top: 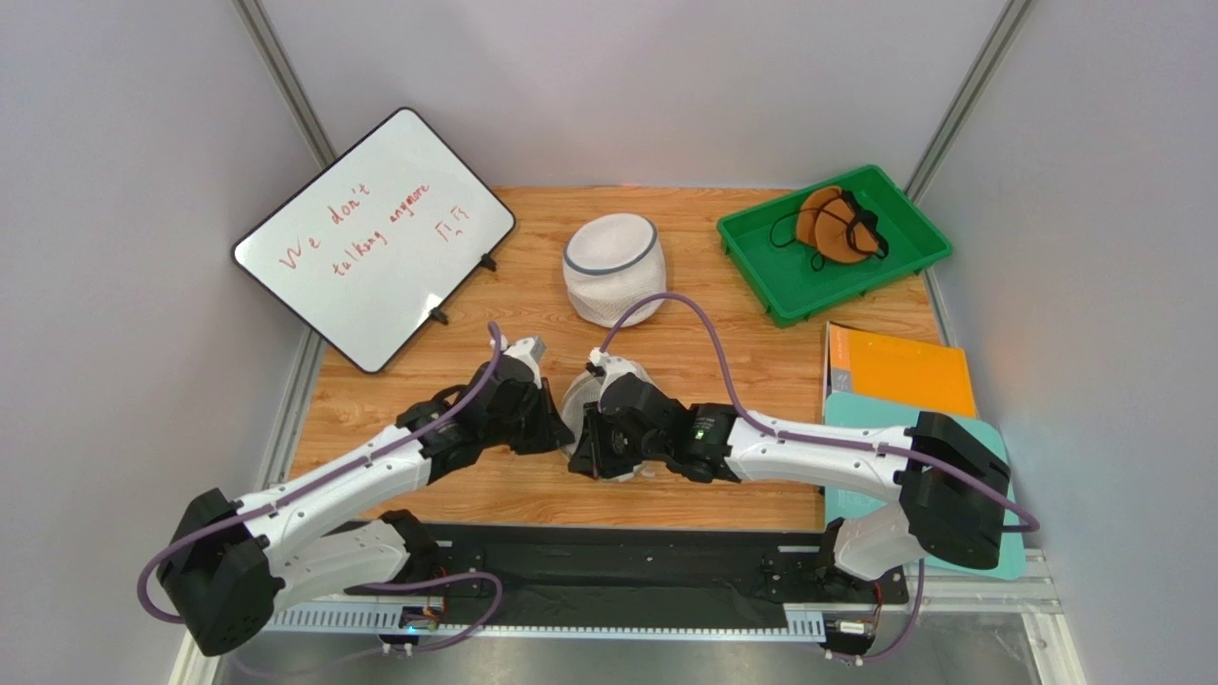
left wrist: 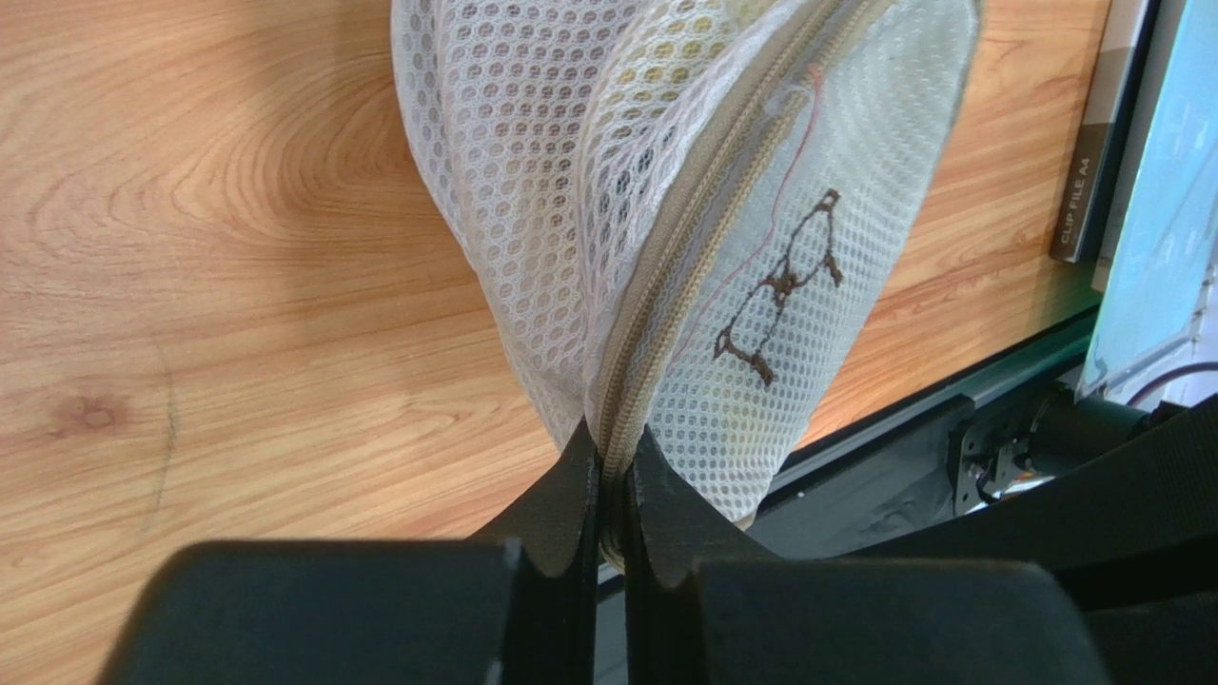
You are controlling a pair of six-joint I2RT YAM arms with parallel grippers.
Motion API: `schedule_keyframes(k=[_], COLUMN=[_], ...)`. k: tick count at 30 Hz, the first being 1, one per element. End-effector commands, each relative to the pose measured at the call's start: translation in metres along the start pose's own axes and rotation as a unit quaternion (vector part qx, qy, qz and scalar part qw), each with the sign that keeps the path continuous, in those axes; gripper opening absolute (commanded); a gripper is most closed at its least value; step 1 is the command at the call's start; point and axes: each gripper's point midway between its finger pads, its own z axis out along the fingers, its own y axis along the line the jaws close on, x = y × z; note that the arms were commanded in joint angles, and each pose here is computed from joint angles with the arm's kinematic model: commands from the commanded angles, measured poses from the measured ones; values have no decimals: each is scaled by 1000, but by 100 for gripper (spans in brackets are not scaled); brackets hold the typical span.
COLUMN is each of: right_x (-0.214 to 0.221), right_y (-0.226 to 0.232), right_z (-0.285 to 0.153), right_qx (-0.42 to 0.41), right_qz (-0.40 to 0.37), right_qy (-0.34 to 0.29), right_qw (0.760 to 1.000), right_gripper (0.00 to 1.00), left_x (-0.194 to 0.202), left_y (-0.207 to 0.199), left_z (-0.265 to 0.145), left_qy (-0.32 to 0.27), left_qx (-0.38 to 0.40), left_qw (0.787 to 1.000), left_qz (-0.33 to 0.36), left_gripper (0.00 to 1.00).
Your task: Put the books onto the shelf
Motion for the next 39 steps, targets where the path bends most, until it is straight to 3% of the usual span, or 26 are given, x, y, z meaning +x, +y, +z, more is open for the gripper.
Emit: schedule_keyframes(k=[1,27,30,33,34,35,37,39], right_x=[-14,9,6,1,2,1,-2,-6], right_y=[19,-13,-9,-5,-4,-3,1,6], right_z=[-5,-19,-18,-16,-14,-14,-11,-11], right_qx=[-30,0,-3,-7,-7,-9,-11,-16], right_qz=[-8,10,7,4,3,2,-1,-2], right_qy=[-21,-14,-16,-20,-18,-19,-19,-22], right_qw=[999,1000,1000,1000,1000,1000,1000,1000], right_gripper=[0,0,0,0,0,0,0,0], left_x=[-15,-39,-38,-33,-31,-29,-27,-22], left_y=[-7,-9,-12,-14,-15,-14,-14,-15], left_z=[2,1,0,-1,-1,-1,-3,-5], left_qy=[-19,-38,-34,-24,-21,-19,-19,-18], left_qx=[-6,-23,-15,-4,-1,-1,3,8], left_qw=[1000,999,999,999,1000,1000,1000,1000], left_qz=[6,21,21,21,20,18,16,14], left_gripper=[0,0,9,26,42,50,59,63])
